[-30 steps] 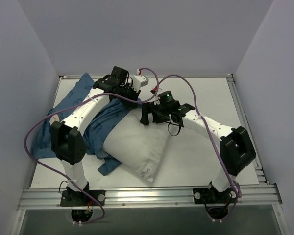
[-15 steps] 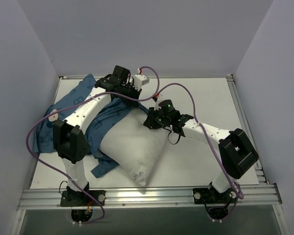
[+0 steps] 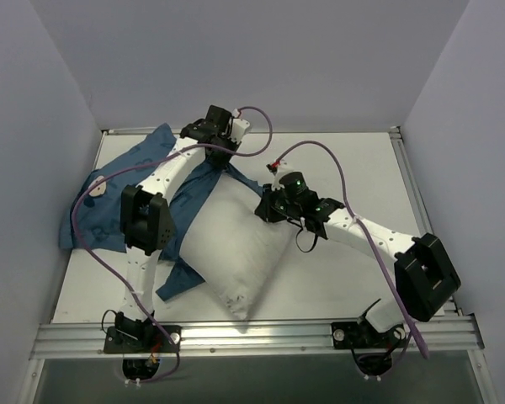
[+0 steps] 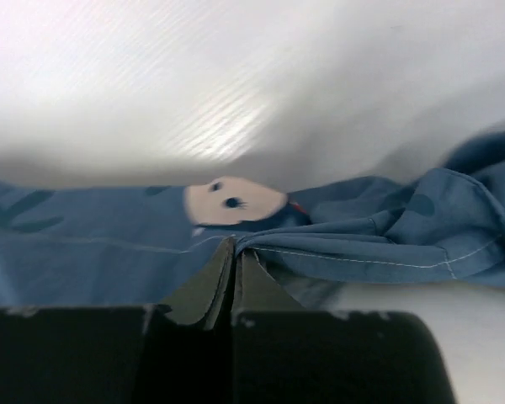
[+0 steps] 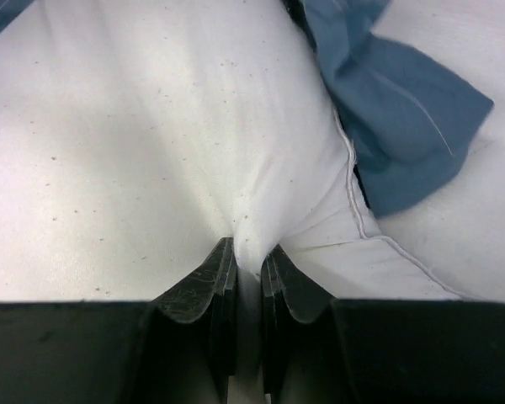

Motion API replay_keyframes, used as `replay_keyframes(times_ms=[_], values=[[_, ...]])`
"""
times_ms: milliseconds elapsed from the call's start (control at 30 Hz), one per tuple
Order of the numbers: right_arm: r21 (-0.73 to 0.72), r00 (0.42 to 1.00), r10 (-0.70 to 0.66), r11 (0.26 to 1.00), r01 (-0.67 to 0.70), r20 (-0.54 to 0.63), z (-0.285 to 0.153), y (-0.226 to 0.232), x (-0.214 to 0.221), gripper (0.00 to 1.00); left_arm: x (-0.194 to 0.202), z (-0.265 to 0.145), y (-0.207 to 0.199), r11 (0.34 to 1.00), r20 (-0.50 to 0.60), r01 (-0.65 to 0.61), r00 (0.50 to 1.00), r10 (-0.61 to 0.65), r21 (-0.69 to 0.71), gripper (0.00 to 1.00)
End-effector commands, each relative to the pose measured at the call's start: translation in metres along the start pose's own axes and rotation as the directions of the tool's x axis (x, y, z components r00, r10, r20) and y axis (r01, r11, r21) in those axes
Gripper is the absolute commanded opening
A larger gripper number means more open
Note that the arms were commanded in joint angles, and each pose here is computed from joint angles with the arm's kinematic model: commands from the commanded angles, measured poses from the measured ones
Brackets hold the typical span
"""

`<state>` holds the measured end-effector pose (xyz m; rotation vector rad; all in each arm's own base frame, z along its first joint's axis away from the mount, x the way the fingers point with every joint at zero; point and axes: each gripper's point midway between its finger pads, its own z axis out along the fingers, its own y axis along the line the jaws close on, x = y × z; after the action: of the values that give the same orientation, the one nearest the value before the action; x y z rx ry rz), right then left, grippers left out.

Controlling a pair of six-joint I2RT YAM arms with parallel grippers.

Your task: Remove the pillowcase from the pillow

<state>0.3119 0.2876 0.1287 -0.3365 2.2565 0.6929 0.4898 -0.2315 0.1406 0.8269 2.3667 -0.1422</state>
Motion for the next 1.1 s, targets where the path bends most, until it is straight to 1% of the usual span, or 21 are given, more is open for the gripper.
replay_keyframes(times_ms=[0, 67, 100, 167, 200, 333, 400, 433, 500, 600, 667, 700, 733, 767, 800, 833, 867, 900, 967, 1000, 1067], values=[[0.095, 0.985, -0.004, 0.995, 0.021, -0.174, -0.026, -0.027, 0.057, 0.00, -0.001, -0.010, 0.119, 0.946, 0.041, 0.091, 0.996, -0.082, -0.312, 0.02], [0.092, 0.981, 0.040, 0.995, -0.022, -0.191, -0.032, -0.039, 0.071, 0.00, 0.007, -0.015, 0.147, 0.935, 0.054, 0.133, 0.991, -0.121, -0.329, 0.02], [0.085, 0.982, 0.068, 0.995, -0.054, -0.176, -0.035, -0.041, 0.070, 0.00, 0.015, -0.027, 0.173, 0.922, 0.070, 0.167, 0.986, -0.151, -0.350, 0.02], [0.091, 0.971, 0.126, 0.990, -0.110, -0.202, -0.040, -0.055, 0.085, 0.00, 0.023, -0.037, 0.195, 0.914, 0.090, 0.191, 0.981, -0.170, -0.358, 0.02], [0.119, 0.969, 0.165, 0.982, -0.144, -0.184, -0.043, -0.068, 0.082, 0.00, 0.029, -0.051, 0.215, 0.905, 0.103, 0.201, 0.979, -0.175, -0.374, 0.02], [0.162, 0.964, 0.190, 0.974, -0.161, -0.184, -0.046, -0.087, 0.084, 0.00, 0.043, -0.078, 0.254, 0.886, 0.130, 0.225, 0.974, -0.187, -0.405, 0.02], [0.168, 0.965, 0.188, 0.973, -0.158, -0.180, -0.046, -0.089, 0.081, 0.00, 0.046, -0.083, 0.260, 0.890, 0.133, 0.220, 0.975, -0.181, -0.399, 0.02], [0.176, 0.965, 0.189, 0.972, -0.158, -0.181, -0.046, -0.092, 0.081, 0.00, 0.057, -0.087, 0.273, 0.879, 0.130, 0.237, 0.971, -0.200, -0.414, 0.02], [0.194, 0.968, 0.188, 0.969, -0.155, -0.167, -0.047, -0.097, 0.073, 0.00, 0.063, -0.084, 0.271, 0.890, 0.113, 0.221, 0.975, -0.191, -0.399, 0.02], [0.233, 0.973, 0.197, 0.958, -0.164, -0.124, -0.052, -0.114, 0.052, 0.00, 0.060, -0.085, 0.263, 0.901, 0.136, 0.232, 0.971, -0.194, -0.366, 0.04], [0.259, 0.977, 0.181, 0.955, -0.148, -0.111, -0.055, -0.124, 0.040, 0.00, 0.045, -0.087, 0.238, 0.943, 0.172, 0.232, 0.966, -0.194, -0.238, 0.24], [0.253, 0.982, 0.164, 0.958, -0.136, -0.092, -0.053, -0.122, 0.026, 0.00, 0.033, -0.096, 0.225, 0.957, 0.203, 0.230, 0.960, -0.193, -0.176, 0.39], [0.251, 0.983, 0.160, 0.958, -0.135, -0.084, -0.052, -0.122, 0.020, 0.00, 0.017, -0.107, 0.200, 0.977, 0.237, 0.209, 0.953, -0.191, -0.052, 0.70], [0.246, 0.985, 0.155, 0.960, -0.133, -0.076, -0.051, -0.121, 0.014, 0.00, 0.006, -0.115, 0.183, 0.982, 0.256, 0.187, 0.949, -0.182, 0.007, 0.90], [0.240, 0.986, 0.149, 0.962, -0.129, -0.068, -0.048, -0.119, 0.006, 0.00, -0.005, -0.133, 0.170, 0.983, 0.289, 0.179, 0.939, -0.185, 0.049, 0.94], [0.239, 0.987, 0.147, 0.963, -0.127, -0.065, -0.047, -0.119, 0.004, 0.00, -0.011, -0.148, 0.158, 0.981, 0.303, 0.170, 0.934, -0.192, 0.096, 0.94], [0.239, 0.987, 0.145, 0.963, -0.126, -0.062, -0.045, -0.119, 0.000, 0.00, -0.021, -0.162, 0.139, 0.972, 0.336, 0.141, 0.920, -0.200, 0.190, 0.94], [0.239, 0.987, 0.143, 0.963, -0.123, -0.068, -0.043, -0.120, 0.000, 0.00, -0.030, -0.185, 0.126, 0.966, 0.372, 0.125, 0.905, -0.205, 0.228, 0.94], [0.236, 0.988, 0.143, 0.964, -0.126, -0.057, -0.042, -0.120, -0.006, 0.00, -0.036, -0.210, 0.104, 0.947, 0.394, 0.100, 0.892, -0.222, 0.306, 0.94], [0.236, 0.988, 0.146, 0.963, -0.129, -0.058, -0.042, -0.121, -0.007, 0.00, -0.038, -0.230, 0.097, 0.948, 0.419, 0.082, 0.883, -0.212, 0.307, 0.94], [0.239, 0.987, 0.151, 0.962, -0.133, -0.057, -0.042, -0.122, -0.008, 0.00, -0.027, -0.248, 0.085, 0.942, 0.395, 0.085, 0.893, -0.217, 0.324, 0.94]])
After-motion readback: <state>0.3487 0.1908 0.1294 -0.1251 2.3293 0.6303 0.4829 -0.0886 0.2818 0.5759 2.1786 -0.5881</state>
